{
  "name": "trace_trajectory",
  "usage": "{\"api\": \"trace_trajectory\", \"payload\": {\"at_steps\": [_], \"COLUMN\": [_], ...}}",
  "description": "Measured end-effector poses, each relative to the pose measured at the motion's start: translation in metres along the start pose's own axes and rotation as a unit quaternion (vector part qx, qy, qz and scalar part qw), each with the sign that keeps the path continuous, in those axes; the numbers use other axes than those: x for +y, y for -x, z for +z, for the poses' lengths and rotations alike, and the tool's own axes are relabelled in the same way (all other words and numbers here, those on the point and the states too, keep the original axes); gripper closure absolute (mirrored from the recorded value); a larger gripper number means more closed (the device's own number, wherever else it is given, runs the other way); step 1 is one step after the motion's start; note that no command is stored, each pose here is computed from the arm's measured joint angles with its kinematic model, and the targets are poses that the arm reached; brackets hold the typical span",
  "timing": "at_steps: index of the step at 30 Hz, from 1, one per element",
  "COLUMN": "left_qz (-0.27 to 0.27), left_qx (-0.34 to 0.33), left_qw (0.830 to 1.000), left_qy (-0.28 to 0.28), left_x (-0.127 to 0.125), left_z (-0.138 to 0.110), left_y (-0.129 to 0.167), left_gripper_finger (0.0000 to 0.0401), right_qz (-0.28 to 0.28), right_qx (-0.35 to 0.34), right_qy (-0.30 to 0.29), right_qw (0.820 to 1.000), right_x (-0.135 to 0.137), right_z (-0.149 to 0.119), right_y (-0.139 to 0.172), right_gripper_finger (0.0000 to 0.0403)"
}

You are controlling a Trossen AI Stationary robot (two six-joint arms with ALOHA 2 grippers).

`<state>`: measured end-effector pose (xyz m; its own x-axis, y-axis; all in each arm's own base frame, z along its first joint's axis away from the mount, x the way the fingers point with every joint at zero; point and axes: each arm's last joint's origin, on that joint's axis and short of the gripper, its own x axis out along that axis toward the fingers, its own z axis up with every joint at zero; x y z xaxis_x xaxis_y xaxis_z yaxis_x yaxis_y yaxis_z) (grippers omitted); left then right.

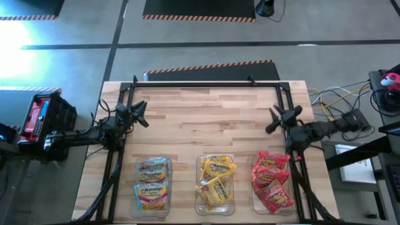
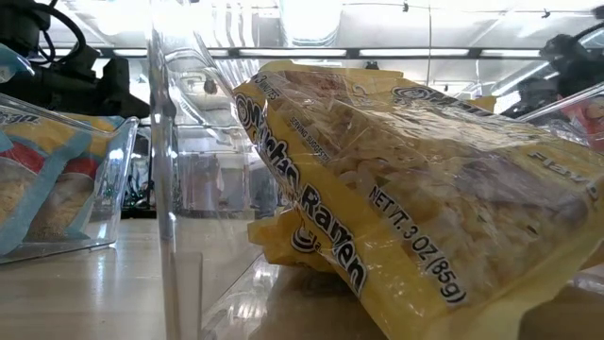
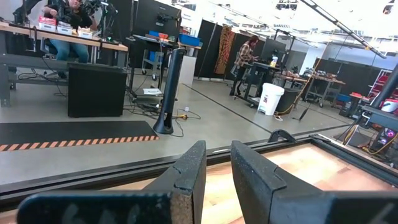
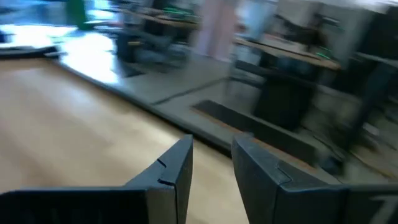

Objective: Sort Maruchan noodles
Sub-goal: Return to Home Position

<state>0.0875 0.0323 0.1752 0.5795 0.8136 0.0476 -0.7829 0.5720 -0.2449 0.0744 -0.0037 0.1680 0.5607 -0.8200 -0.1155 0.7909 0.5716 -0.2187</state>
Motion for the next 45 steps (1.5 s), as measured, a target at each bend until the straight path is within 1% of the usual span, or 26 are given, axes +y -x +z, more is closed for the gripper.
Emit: {"api": "trace_trajectory", "payload": {"at_steps": [2,5,8,13,16,19,45], "left_qz": [0.000,0.000,0.000,0.000,0.000,0.000,0.000], "left_qx": [0.000,0.000,0.000,0.001,0.002,0.002,0.002], "left_qw": [1.000,1.000,1.000,1.000,1.000,1.000,1.000], "left_qy": [0.000,0.000,0.000,-0.001,-0.001,-0.002,-0.002], "left_x": [0.000,0.000,0.000,0.000,0.000,0.000,0.000], "left_z": [0.000,0.000,0.000,0.000,0.000,0.000,0.000], "left_y": [0.000,0.000,0.000,0.000,0.000,0.000,0.000], "left_gripper_finger": [0.0342,0.0342,0.0342,0.0342,0.0342,0.0342,0.0342], "right_qz": [-0.050,-0.121,-0.174,-0.225,-0.245,-0.254,-0.253], "right_qx": [0.006,0.008,0.017,0.029,0.032,0.034,0.034], "right_qy": [-0.024,-0.059,-0.065,-0.068,-0.071,-0.070,-0.071], "right_qw": [0.998,0.991,0.983,0.972,0.966,0.964,0.964], "right_x": [-0.007,-0.019,-0.025,-0.032,-0.035,-0.036,-0.036], "right_z": [0.001,0.001,0.001,0.001,0.000,0.000,0.001], "right_y": [-0.005,-0.010,-0.013,-0.017,-0.019,-0.019,-0.019], "right_gripper_finger": [0.0300,0.0300,0.0300,0.0300,0.0300,0.0300,0.0300]}}
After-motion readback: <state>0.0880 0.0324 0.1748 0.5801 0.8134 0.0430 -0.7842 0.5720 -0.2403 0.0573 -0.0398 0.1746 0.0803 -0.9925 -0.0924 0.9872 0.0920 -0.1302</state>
